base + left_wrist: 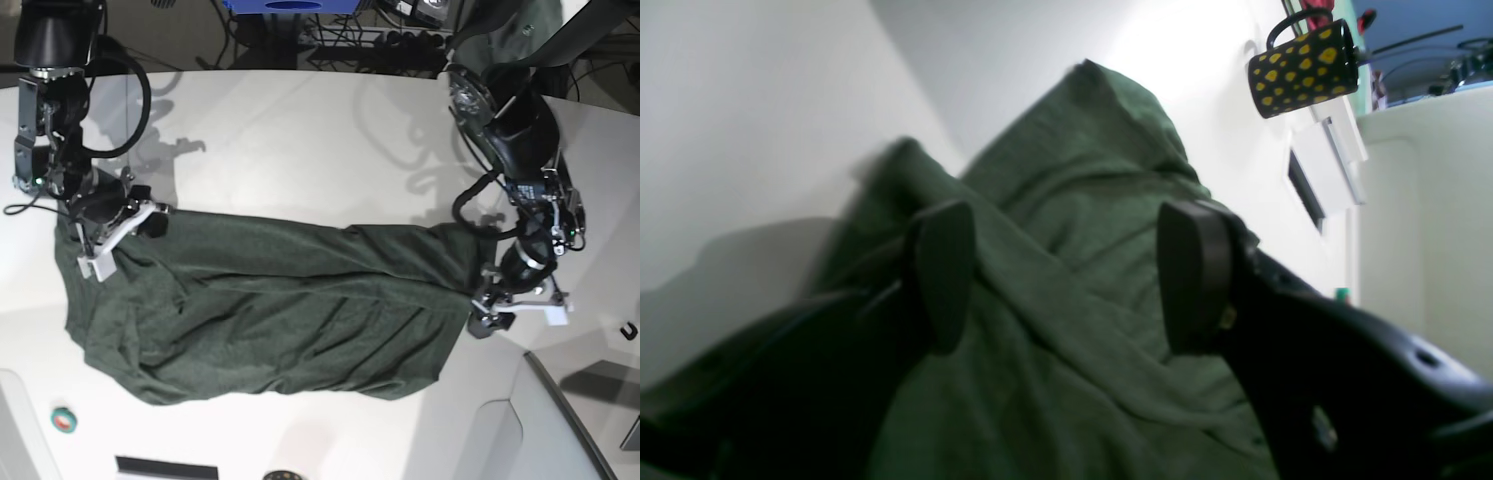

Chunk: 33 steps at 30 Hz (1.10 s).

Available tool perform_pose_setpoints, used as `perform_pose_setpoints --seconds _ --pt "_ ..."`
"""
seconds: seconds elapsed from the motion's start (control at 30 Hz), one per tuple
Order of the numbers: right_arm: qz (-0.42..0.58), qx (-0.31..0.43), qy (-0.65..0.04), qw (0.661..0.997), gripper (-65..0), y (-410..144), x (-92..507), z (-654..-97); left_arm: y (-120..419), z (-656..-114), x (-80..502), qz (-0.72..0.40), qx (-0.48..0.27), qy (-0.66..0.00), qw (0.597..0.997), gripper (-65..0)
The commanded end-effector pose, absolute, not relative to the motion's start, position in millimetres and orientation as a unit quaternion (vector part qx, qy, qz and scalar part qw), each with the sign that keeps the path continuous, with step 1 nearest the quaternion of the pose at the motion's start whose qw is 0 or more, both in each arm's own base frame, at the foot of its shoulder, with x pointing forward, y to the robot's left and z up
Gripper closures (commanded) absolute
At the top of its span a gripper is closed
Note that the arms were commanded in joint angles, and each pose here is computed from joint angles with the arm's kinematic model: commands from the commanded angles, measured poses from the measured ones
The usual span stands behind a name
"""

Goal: Layout the t-shirt on the table in an organized manner, then fold the t-shirt properly
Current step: 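Pull the held edge taut between both grippers and lay it down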

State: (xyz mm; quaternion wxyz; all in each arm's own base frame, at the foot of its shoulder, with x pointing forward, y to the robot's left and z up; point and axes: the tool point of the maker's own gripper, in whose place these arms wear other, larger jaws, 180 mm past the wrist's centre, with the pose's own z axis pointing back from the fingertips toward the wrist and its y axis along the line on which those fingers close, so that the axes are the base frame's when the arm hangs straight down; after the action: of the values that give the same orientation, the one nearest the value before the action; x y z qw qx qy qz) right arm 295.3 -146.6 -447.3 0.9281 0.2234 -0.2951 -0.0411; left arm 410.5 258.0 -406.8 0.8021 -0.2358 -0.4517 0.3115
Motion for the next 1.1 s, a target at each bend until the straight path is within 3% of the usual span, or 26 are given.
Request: perform_pose_setpoints --seconds 0.0,0.3,0.37,0.4,0.47,0.77,1.07 --pt "-0.036 0.227 -0.322 0.918 0.0 -150.1 307.5 -433.0 273.2 -383.7 418.1 0.303 -0.227 -0.488 0.787 -41.1" --pt "-0.088 0.204 -0.368 0.903 0.0 -211.1 306.5 -419.2 321.2 -411.4 286.1 0.254 -0.090 -0.461 0.845 -40.2" --pt "-0.092 0.202 -0.378 0.899 0.0 -215.5 314.0 -412.7 326.2 -418.2 264.6 0.247 -0.075 -0.447 0.857 -32.1" --pt "-0.091 0.201 -0.381 0.898 0.0 -215.7 316.7 -411.0 326.9 -421.2 257.6 0.246 -0.072 -0.441 0.860 -23.5" --pt "-0.093 0.204 -0.381 0.897 0.0 -214.7 321.8 -410.7 326.8 -417.5 254.3 0.220 -0.072 -0.443 0.866 0.0" --pt "-0.136 0.232 -0.327 0.906 0.0 -212.7 325.7 -449.0 277.7 -408.3 280.3 0.131 -0.115 -0.453 0.874 0.0" --pt "-0.120 0.184 -0.303 0.927 0.0 -230.3 309.7 -462.6 270.1 -391.0 350.4 0.187 -0.141 -0.482 0.844 0.0"
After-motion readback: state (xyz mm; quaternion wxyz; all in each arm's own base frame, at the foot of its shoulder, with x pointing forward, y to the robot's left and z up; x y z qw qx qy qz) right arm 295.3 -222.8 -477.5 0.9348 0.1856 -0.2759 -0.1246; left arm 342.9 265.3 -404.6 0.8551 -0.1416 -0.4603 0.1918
